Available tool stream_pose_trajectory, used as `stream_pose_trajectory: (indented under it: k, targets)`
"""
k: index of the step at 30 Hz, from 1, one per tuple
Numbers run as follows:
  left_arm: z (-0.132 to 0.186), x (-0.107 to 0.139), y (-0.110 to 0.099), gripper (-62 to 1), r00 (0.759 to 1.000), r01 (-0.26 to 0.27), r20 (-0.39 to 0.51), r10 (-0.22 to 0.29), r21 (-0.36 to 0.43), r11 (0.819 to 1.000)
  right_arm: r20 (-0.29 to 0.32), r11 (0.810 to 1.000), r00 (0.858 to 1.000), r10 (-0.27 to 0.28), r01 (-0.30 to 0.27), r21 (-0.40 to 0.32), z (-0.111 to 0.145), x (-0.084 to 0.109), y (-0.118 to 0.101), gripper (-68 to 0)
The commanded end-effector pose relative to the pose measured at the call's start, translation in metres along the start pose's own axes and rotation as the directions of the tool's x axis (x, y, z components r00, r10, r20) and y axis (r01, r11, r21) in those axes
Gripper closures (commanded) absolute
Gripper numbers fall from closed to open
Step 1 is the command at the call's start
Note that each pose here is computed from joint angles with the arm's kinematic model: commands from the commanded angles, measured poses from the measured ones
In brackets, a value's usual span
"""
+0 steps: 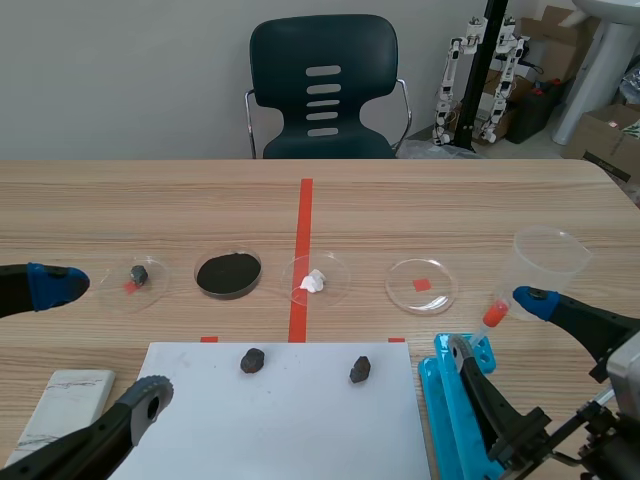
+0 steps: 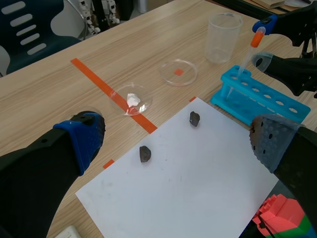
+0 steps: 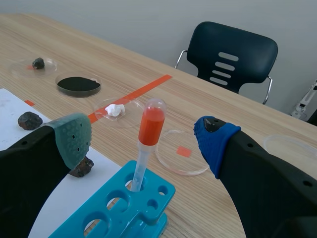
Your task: Pick up the dropper by the top with the right hand
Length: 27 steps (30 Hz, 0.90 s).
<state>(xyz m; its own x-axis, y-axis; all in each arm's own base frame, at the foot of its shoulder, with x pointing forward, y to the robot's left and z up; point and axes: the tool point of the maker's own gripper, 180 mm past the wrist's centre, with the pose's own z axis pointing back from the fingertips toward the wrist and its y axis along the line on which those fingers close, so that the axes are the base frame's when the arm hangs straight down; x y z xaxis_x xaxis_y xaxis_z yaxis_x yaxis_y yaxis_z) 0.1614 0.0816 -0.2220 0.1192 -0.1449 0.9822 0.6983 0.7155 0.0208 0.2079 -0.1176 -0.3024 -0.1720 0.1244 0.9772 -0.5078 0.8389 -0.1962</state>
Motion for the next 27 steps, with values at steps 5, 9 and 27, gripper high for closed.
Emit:
stream_pose_trajectory:
  k: [5, 9, 27]
  targets:
    - [-0.0007, 0.0069, -0.0008, -61.5, 1.000, -0.007, 0.029, 0.007, -0.001, 1.000, 0.038, 1.000, 0.999, 0.017, -0.016, -0.008, -0.0074, 0.0083, -0.0089, -42.9]
    - [-0.0007, 0.0069, -0.0008, -61.5, 1.000, -0.007, 0.029, 0.007, -0.001, 1.000, 0.038, 1.000, 0.999, 0.017, -0.016, -0.007, -0.0075, 0.0083, -0.0089, -42.1]
    - [-0.0007, 0.0069, -0.0008, -61.5, 1.000, -0.007, 0.029, 0.007, -0.001, 1.000, 0.032, 1.000, 0.999, 0.025, -0.025, 0.004, -0.0073, 0.0072, -0.0067, -30.5]
